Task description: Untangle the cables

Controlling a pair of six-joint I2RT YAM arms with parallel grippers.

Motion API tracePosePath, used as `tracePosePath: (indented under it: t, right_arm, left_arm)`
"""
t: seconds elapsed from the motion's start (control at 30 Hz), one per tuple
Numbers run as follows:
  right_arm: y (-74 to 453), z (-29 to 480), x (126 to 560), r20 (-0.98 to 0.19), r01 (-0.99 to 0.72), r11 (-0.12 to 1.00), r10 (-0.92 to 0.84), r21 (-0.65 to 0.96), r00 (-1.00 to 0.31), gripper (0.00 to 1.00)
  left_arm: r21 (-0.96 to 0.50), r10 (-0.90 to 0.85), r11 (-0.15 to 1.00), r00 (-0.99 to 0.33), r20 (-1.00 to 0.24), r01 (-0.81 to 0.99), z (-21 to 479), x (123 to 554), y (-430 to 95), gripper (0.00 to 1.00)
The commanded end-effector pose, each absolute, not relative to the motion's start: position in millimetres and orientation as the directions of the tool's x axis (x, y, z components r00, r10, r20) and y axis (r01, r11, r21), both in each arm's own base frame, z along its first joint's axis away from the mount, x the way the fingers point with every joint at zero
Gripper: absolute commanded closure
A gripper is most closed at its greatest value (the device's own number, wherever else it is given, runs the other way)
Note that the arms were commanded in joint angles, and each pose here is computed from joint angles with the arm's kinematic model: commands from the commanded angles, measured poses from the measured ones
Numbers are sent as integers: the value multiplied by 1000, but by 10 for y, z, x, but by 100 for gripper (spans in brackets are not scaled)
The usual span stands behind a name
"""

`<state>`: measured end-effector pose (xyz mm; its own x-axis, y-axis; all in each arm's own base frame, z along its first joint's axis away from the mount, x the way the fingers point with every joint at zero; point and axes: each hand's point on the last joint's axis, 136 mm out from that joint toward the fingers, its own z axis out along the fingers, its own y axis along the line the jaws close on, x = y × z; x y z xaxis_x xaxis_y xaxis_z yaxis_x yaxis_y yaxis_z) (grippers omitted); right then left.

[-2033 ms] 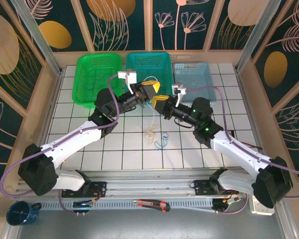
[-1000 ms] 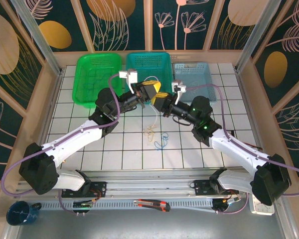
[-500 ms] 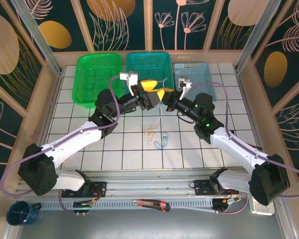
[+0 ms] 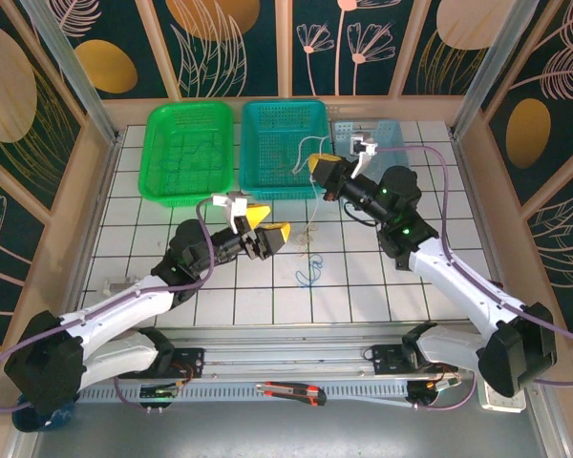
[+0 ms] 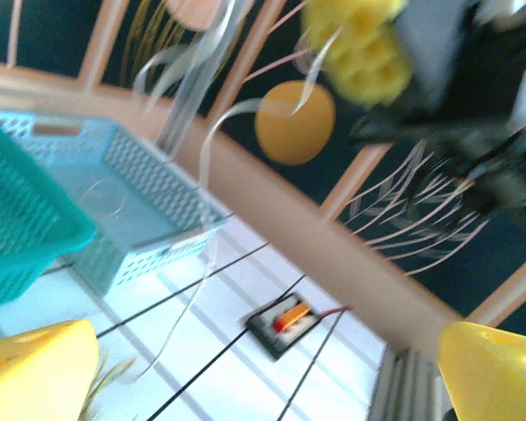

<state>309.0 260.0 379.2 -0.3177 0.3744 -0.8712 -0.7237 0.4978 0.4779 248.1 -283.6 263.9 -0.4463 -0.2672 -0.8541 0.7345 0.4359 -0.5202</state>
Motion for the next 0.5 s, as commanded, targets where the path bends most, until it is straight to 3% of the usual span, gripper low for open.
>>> tracePosePath:
  t: [0.0, 0.23, 0.47]
  right_arm:
    - [2584, 4124, 2957, -866, -764, 446, 407, 466, -291, 100]
    - [2740, 4255, 2809, -865, -792, 403, 406, 458, -294, 100]
    - [2954, 4340, 2678, -870, -817, 365, 389, 447, -303, 100]
  left_arm:
    - [-477, -202, 527, -441, -875, 704, 2302, 2555, -2781, 1]
    - [-448, -105, 549, -474, -874, 705, 1943, 2704, -2961, 2]
    - [-452, -96, 512, -474, -875, 730, 1935, 2891, -3211, 2]
